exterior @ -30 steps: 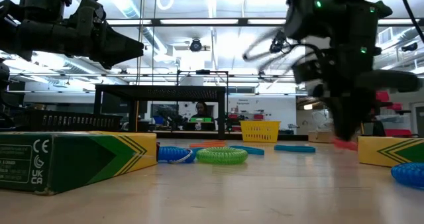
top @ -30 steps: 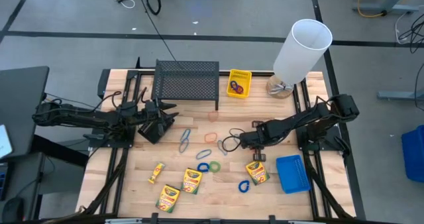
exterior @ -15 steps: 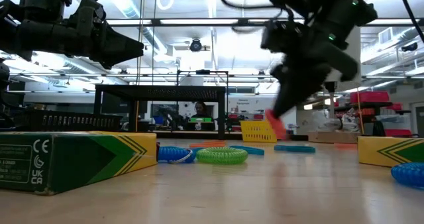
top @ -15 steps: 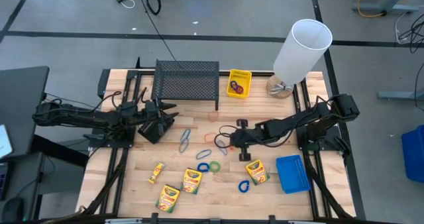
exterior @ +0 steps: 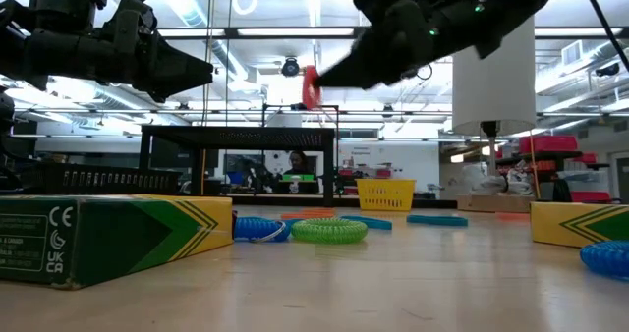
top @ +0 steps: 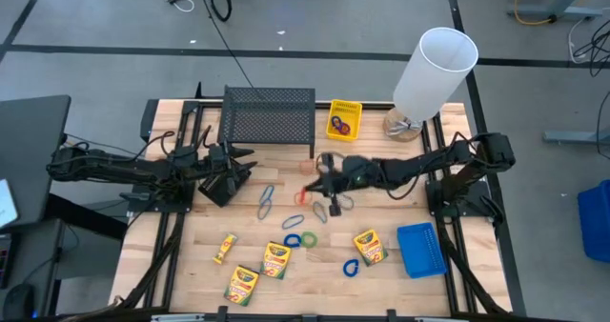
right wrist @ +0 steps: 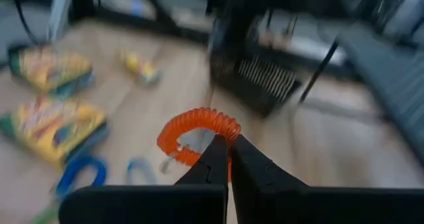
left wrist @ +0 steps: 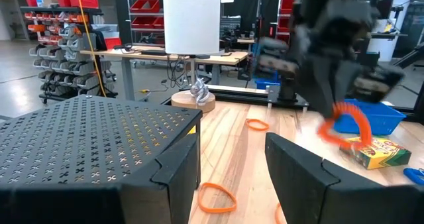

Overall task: Pick & Place Office Desk Supplies
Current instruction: Put the orange spring keychain into the yellow bin, then put the blue rubber band into the black bin

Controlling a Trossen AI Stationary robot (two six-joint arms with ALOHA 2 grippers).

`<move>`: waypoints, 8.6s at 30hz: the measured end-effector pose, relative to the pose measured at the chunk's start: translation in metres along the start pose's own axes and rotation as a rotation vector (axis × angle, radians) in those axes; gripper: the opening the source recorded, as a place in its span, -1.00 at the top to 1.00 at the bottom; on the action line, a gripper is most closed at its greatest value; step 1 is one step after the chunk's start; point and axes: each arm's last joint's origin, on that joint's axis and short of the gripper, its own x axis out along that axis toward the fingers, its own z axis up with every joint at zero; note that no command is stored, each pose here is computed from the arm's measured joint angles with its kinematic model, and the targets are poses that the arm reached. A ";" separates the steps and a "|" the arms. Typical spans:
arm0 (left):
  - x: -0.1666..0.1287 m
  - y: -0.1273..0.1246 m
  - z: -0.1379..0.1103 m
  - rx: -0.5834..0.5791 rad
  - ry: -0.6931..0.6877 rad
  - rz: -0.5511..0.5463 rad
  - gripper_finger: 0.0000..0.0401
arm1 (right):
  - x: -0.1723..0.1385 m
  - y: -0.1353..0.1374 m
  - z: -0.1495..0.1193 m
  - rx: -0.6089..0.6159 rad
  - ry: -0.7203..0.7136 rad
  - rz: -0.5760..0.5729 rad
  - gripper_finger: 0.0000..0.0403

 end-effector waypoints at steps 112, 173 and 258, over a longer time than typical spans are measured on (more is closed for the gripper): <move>0.036 -0.037 0.014 -0.035 0.647 -0.025 0.10 | -0.026 -0.096 -0.048 0.083 0.328 -0.473 -0.05; 0.110 -0.067 -0.054 -0.062 1.158 0.097 0.31 | -0.046 0.010 0.032 -0.226 0.159 -0.554 -0.05; 0.016 -0.086 -0.007 0.131 1.320 0.548 0.37 | -0.045 0.012 0.026 -0.194 0.194 -0.500 -0.05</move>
